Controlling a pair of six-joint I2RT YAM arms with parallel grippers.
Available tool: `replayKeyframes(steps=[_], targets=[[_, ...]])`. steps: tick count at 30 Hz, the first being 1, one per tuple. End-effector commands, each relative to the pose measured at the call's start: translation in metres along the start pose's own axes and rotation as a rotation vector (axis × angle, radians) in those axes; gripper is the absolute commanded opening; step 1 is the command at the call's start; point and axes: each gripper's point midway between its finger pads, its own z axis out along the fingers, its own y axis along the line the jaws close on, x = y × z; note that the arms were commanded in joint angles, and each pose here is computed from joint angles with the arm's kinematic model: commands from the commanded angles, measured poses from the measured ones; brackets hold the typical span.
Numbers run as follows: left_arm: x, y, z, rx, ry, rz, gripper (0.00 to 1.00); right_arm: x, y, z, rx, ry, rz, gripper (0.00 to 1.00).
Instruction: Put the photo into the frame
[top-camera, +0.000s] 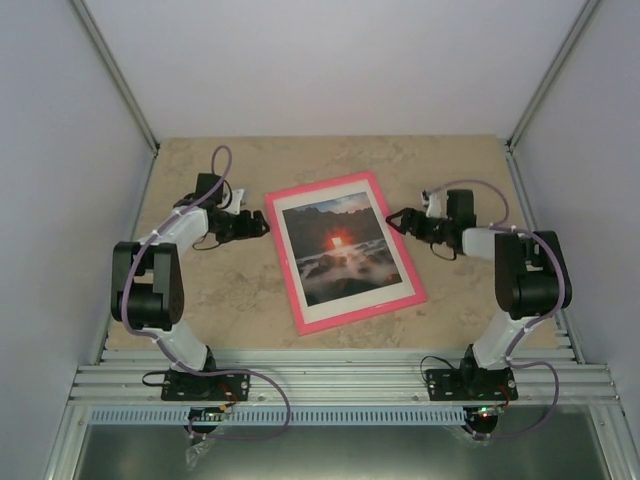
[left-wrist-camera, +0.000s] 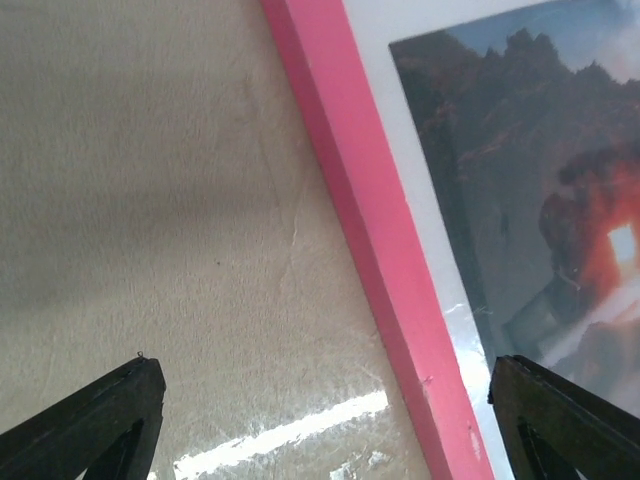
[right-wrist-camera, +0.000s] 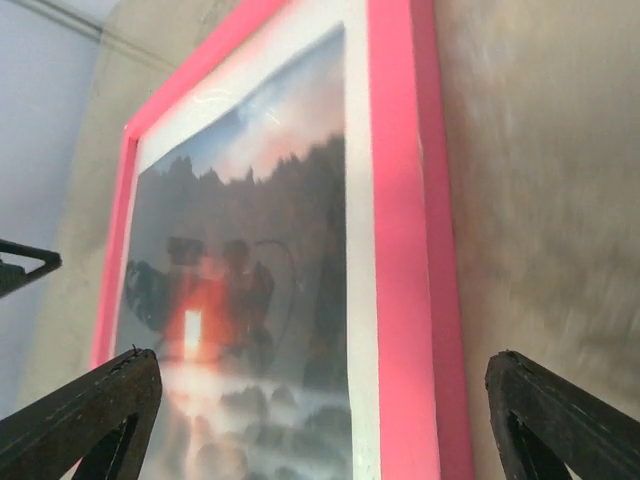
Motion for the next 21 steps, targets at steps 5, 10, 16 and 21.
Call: replayKeyframes(steps=[5, 10, 16, 21], targets=[[0.016, 0.004, 0.018, 0.041, 0.062, -0.051, 0.89, 0.028, -0.035, -0.019, 0.228, 0.351, -0.41, 0.89], [0.026, -0.002, 0.027, 0.101, 0.094, -0.071, 0.83, 0.051, -0.032, -0.021, 0.162, 0.461, -0.398, 0.86], [0.036, -0.011, 0.044, 0.145, 0.14, -0.039, 0.71, 0.09, -0.032, -0.013, 0.045, 0.595, -0.301, 0.81], [0.028, -0.014, 0.056, 0.162, 0.164, -0.032, 0.59, 0.102, -0.019, -0.006, -0.038, 0.629, -0.27, 0.79]])
